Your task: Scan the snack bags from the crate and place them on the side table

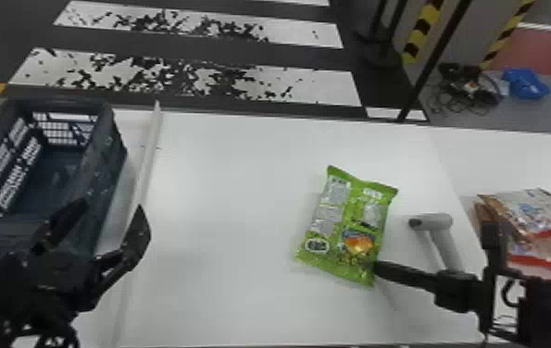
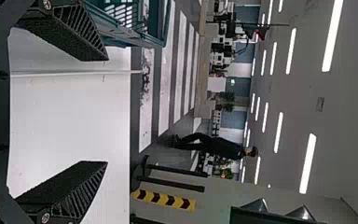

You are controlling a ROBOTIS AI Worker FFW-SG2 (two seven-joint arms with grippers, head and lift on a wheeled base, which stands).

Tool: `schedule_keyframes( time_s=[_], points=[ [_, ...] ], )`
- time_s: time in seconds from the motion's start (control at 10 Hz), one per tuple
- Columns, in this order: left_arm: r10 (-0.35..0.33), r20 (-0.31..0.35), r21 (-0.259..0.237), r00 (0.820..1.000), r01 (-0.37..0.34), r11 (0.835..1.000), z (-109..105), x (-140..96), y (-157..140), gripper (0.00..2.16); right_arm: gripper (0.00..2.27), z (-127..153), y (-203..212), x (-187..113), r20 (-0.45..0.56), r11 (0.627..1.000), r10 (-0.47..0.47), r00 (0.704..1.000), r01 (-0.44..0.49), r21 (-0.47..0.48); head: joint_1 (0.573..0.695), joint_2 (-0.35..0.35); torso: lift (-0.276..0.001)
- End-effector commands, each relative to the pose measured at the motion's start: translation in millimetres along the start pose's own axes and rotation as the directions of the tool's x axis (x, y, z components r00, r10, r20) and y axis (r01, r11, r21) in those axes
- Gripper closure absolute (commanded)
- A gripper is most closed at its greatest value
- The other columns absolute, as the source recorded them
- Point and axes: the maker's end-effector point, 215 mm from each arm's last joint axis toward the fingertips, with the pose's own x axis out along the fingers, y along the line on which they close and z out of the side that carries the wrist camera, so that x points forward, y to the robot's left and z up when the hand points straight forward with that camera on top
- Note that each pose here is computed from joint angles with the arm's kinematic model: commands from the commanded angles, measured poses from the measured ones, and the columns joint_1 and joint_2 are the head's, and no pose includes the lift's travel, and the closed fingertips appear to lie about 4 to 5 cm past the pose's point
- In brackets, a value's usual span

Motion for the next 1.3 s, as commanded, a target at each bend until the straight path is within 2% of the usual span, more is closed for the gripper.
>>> schedule_keyframes(
  time_s=[0.0,0.4,0.8,1.0,1.2],
  points=[
    [0.003,0.0,-0.004,1.0,-0.003,1.0,0,0,0,0.08,2.25,17,-3,-17,0.049,1.0,-0.005,0.999,0.004,0.015,0.695,-0.131,-0.094],
    [-0.004,-0.006,0.001,1.0,0.004,1.0,0,5,-5,0.08,2.25,55,-14,-59,0.17,0.998,-0.017,0.985,0.006,0.069,0.695,-0.185,-0.094],
    [-0.004,-0.018,0.005,1.0,0.004,1.0,-2,6,-6,0.08,2.25,105,-36,-104,0.295,0.987,-0.055,0.954,0.007,0.162,0.695,-0.241,-0.094],
    [-0.004,-0.018,0.005,1.0,0.004,1.0,-1,5,-6,0.08,2.25,118,-71,-136,0.361,0.972,-0.139,0.922,0.056,0.23,0.695,-0.274,-0.094],
    [-0.004,-0.02,0.004,1.0,0.004,1.0,-2,5,-6,0.08,2.25,119,-115,-172,0.427,0.941,-0.257,0.867,0.123,0.317,0.695,-0.344,-0.094]
  ],
)
